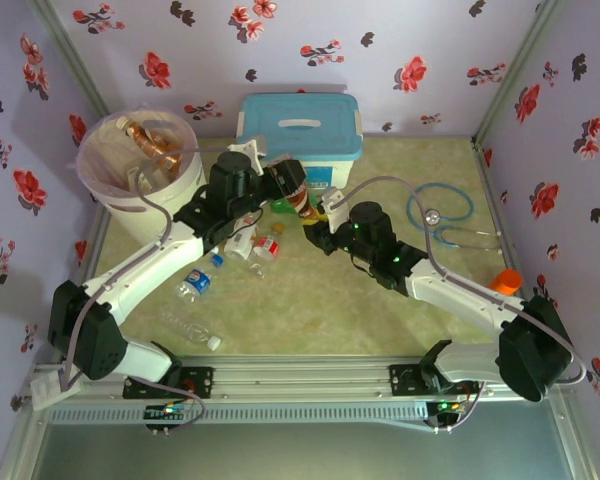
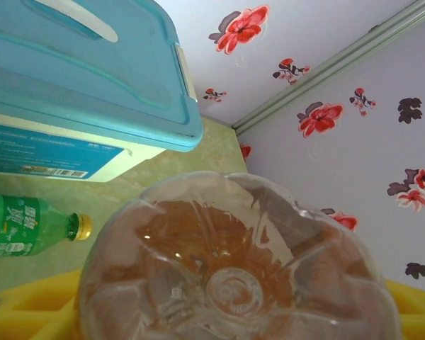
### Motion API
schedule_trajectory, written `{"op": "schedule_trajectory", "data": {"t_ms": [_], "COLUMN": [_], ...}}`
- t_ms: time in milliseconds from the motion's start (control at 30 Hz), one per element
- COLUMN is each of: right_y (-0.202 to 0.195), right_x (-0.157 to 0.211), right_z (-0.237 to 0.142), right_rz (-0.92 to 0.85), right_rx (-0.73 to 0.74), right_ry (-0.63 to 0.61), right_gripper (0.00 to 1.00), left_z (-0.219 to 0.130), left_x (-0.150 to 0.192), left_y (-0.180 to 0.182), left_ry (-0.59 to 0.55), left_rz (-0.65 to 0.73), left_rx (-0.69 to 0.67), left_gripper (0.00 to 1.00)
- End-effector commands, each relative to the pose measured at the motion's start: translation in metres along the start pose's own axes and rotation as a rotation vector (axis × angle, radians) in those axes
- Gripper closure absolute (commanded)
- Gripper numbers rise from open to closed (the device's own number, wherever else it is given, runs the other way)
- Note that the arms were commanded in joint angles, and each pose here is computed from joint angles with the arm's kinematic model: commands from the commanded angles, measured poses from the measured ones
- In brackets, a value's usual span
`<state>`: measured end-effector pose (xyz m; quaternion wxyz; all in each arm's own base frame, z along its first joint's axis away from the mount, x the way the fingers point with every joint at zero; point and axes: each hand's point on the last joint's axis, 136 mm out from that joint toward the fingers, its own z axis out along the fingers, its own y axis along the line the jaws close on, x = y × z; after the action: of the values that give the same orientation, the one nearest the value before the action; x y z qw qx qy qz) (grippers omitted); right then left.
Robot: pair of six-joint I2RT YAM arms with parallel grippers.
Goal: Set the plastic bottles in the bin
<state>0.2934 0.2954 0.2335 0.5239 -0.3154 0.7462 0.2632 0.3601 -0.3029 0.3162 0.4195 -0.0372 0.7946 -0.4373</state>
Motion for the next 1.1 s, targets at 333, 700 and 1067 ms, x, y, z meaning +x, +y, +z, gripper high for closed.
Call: {"op": "schedule_trajectory", "data": {"t_ms": [333, 700, 1067], "right_y": [0.003, -0.017, -0.022], "right_x": [-0.014, 0.0, 0.028], "right_z": [-0.005, -0.03, -0.035], "right_rz": [-0.023, -0.024, -0.01], "right_rx": [-0.012, 0.106, 0.129], "right_ry": [-0.038, 0.011, 0.073], "right_gripper": [0.01, 0.01, 0.01], "left_z": [-0.019, -0.085, -0.198], "left_x": [-0.051, -0.157, -0.254], "left_y": [-0.012, -0.006, 0.104], "left_ry": [-0.102, -0.238, -0.38], "left_rz": [0.048, 0.251, 0.309], "left_rx": [0.016, -0.139, -0.611], "left_gripper": [0.47, 0.61, 0.92]}}
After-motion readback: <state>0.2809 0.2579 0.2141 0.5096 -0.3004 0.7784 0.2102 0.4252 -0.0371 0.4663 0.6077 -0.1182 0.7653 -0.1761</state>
